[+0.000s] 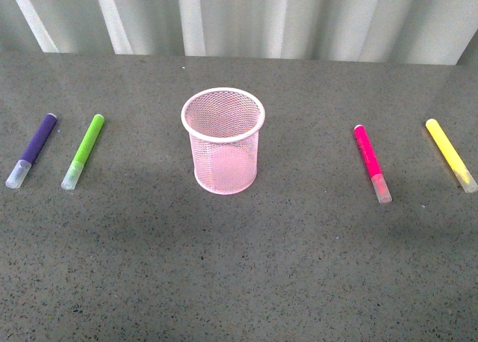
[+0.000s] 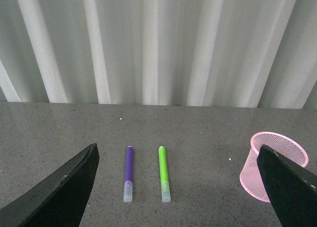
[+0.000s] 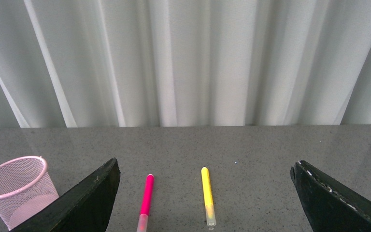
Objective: Insert purple and pink pens into pink cup
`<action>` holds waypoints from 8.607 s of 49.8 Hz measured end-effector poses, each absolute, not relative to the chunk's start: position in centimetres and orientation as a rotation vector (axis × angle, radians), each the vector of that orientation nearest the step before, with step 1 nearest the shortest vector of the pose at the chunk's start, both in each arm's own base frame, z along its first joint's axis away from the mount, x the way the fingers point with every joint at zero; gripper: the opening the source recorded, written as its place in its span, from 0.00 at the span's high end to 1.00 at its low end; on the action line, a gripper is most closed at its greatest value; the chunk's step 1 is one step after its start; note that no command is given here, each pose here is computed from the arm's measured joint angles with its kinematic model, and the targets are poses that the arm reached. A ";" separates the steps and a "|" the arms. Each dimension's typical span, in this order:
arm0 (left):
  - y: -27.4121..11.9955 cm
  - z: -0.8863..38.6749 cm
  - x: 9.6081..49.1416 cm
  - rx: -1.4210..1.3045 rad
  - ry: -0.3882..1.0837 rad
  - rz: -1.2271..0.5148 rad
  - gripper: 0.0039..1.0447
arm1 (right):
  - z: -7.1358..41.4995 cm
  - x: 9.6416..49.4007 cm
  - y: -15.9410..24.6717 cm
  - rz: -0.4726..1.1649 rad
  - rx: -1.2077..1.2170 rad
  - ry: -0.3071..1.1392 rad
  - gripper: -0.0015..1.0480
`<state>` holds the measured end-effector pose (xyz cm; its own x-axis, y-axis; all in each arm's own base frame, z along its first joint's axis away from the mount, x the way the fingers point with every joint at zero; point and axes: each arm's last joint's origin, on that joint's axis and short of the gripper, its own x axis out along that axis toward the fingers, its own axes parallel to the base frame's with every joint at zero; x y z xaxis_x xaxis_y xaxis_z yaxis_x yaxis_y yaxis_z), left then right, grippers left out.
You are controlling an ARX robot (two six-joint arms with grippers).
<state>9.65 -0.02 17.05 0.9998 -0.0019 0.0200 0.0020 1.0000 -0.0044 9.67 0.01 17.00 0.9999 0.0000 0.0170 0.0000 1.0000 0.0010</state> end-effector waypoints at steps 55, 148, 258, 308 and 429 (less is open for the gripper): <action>0.0 17.1 9.6 -0.004 -0.020 -0.002 0.06 | 17.0 9.7 0.0 0.000 0.001 -0.017 0.07; 9.8 8.6 41.5 0.299 0.739 -0.093 0.06 | 17.0 9.7 0.0 0.000 0.001 -0.017 0.07; -11.8 15.6 34.4 -0.418 0.105 -0.339 0.88 | 17.0 9.7 0.0 0.000 0.001 -0.017 0.07; -13.0 11.6 36.2 -0.478 0.222 -0.332 0.83 | 17.0 9.7 0.0 0.001 0.001 -0.017 0.07; 0.0 17.4 11.8 -0.007 -0.024 -0.002 0.97 | 17.0 9.7 0.0 0.001 0.001 -0.017 0.07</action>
